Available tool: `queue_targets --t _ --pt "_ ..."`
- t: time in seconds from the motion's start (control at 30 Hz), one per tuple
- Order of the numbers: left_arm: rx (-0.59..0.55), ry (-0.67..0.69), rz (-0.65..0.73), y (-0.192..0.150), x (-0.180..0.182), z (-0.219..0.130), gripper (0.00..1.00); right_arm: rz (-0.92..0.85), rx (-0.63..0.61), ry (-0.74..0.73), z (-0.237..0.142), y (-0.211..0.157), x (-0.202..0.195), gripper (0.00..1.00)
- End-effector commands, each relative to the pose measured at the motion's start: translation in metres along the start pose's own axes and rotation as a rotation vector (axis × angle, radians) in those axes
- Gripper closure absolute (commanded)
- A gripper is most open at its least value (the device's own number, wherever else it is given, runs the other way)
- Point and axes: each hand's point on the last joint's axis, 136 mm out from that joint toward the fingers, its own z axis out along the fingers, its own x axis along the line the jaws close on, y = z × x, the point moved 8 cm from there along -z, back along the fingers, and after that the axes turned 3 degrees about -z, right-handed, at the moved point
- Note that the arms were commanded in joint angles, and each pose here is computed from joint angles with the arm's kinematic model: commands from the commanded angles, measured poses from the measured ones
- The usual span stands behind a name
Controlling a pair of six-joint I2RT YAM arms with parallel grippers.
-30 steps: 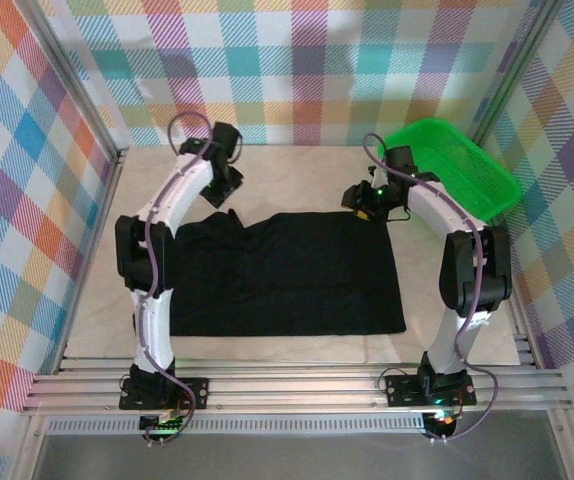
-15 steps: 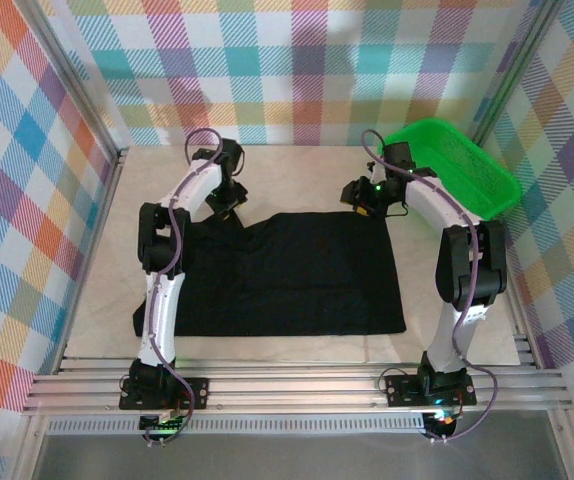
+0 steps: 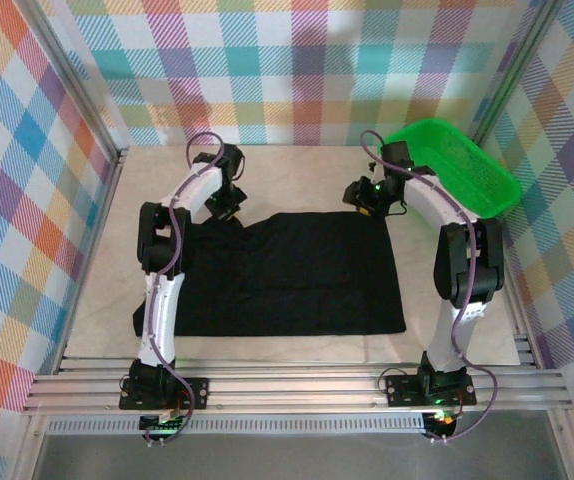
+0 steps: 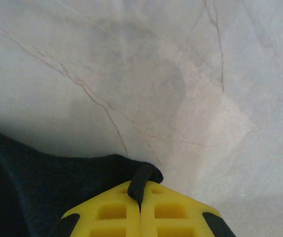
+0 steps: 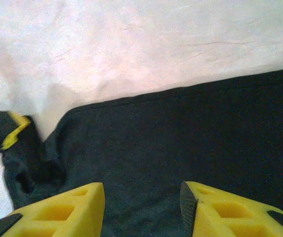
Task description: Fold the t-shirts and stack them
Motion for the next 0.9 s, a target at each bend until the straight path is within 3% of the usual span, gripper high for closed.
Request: queue_targets --t 0.0,0.07,0.33,0.53,0.87 --pt "-0.137 -0.044 -0.010 0.017 -0.001 -0.063 1.00 0.080 -0.039 -0.231 0.003 0.007 -0.024 0.56" --pt "-0.154 -0.059 -0.027 0.026 -0.002 -0.074 1.00 0.120 -0.045 -0.350 0.006 0.011 -0.035 0.57" --pt "-0.158 -0.152 -0.138 0.062 0.006 -0.092 1.00 0.180 -0.074 -0.600 0.021 0.028 -0.059 0.58" --pt "-0.116 -0.215 -0.143 0.075 0.007 -0.096 1.00 0.163 -0.063 -0.622 0.043 0.036 -0.068 0.57" --pt "-0.112 -0.209 -0.140 0.082 0.018 -0.103 1.00 0.136 -0.039 -0.649 0.061 0.039 -0.082 0.59"
